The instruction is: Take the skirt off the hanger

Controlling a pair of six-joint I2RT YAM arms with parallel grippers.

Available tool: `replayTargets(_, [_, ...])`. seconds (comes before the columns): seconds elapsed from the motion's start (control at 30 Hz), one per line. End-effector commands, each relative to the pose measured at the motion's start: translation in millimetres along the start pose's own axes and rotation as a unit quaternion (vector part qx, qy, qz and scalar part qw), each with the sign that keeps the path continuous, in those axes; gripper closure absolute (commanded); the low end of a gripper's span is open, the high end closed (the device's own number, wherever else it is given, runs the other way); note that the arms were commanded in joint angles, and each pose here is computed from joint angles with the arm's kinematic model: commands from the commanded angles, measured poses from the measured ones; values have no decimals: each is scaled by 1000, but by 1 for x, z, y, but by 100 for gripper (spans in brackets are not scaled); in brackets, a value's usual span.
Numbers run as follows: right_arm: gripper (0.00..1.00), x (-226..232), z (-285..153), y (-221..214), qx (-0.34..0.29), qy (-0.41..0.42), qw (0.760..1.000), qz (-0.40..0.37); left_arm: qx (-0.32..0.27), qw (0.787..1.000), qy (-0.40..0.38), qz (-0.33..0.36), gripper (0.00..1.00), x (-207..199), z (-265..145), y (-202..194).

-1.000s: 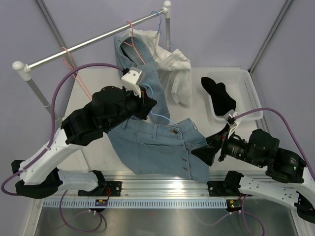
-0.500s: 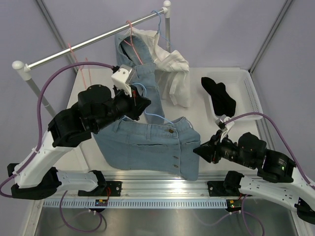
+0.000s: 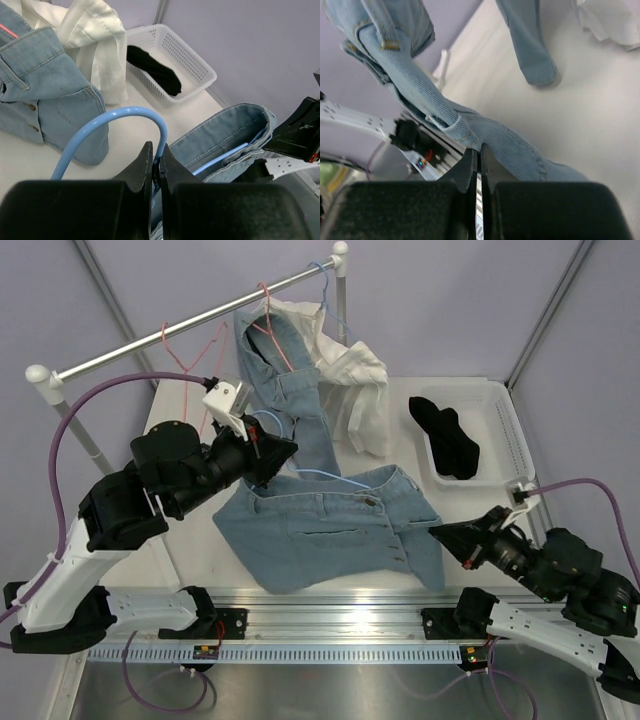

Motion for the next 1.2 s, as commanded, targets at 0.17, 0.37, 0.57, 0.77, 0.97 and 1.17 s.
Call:
replayTargets(0.17, [100,-53,-89,19,-180,-80,974,109,-163,984,58,-53,100,23,-46,33])
replayTargets(0.37, [100,-59,-109,25,-171,-107,973,109,-191,977,57,-79,100,25,-47,32])
replayTargets(0.57, [100,-25,-66,37,-109,-93,988,62,-179,978,-6,-103,100,9,-39,34])
replayTargets(0.77, [100,25,28,43,-48,-58,997,11,-157,957,-195,-146,100,-34,-31,41])
replayTargets(0.97, [100,60,112,47,-10,-53,998,-34,-129,907,-348,-198,100,-65,-41,50])
replayTargets(1.17, [100,59,138,94,-51,-91,993,-54,-161,913,-342,-155,100,-56,-80,66])
Point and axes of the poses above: each gripper's point midway between its finger pads, its own z axis out along the fingers, its own x axis along the line the jaws close on, y = z × x, the point moved 9 cm from there along -z, back along the fingers, and after that the axes turned 1 degree about z, right-handed, at the moved point
